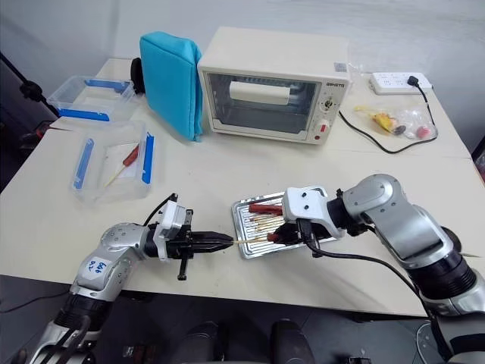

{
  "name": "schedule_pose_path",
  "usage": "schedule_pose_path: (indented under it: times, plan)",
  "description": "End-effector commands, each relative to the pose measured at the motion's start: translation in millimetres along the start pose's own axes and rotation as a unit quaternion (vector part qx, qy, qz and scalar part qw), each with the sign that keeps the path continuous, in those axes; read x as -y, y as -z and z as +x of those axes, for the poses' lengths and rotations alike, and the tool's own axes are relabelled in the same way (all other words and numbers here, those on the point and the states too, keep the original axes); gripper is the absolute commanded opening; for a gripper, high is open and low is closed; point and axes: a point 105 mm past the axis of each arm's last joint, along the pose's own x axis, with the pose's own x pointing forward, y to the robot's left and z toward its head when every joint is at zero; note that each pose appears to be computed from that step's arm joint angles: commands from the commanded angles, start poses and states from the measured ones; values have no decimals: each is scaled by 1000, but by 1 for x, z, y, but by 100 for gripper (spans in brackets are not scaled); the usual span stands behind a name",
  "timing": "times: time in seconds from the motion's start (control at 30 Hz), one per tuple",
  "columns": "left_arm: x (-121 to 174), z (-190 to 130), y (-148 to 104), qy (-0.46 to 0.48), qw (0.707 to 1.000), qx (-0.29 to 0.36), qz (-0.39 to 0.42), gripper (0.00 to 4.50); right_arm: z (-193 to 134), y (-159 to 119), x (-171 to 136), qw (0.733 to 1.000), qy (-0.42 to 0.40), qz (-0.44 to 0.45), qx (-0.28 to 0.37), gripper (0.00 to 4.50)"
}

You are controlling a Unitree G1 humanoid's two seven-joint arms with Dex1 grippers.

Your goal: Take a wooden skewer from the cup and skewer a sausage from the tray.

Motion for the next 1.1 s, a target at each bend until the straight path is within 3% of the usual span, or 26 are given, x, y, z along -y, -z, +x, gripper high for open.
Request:
schedule_pose_path:
  times: [0.03, 0.73, 1.1]
  plan:
    - [4, -3, -14, 9, 1000, 12, 22, 0, -6, -5, -1, 1000, 2, -18, 0, 25]
    - [0, 11, -6, 11, 1000, 10, 20, 0, -1, -12, -5, 1000, -8, -24, 12, 25]
    - [1, -5, 2, -1, 1000, -8, 11, 0, -8, -5, -1, 1000, 6, -16, 2, 25]
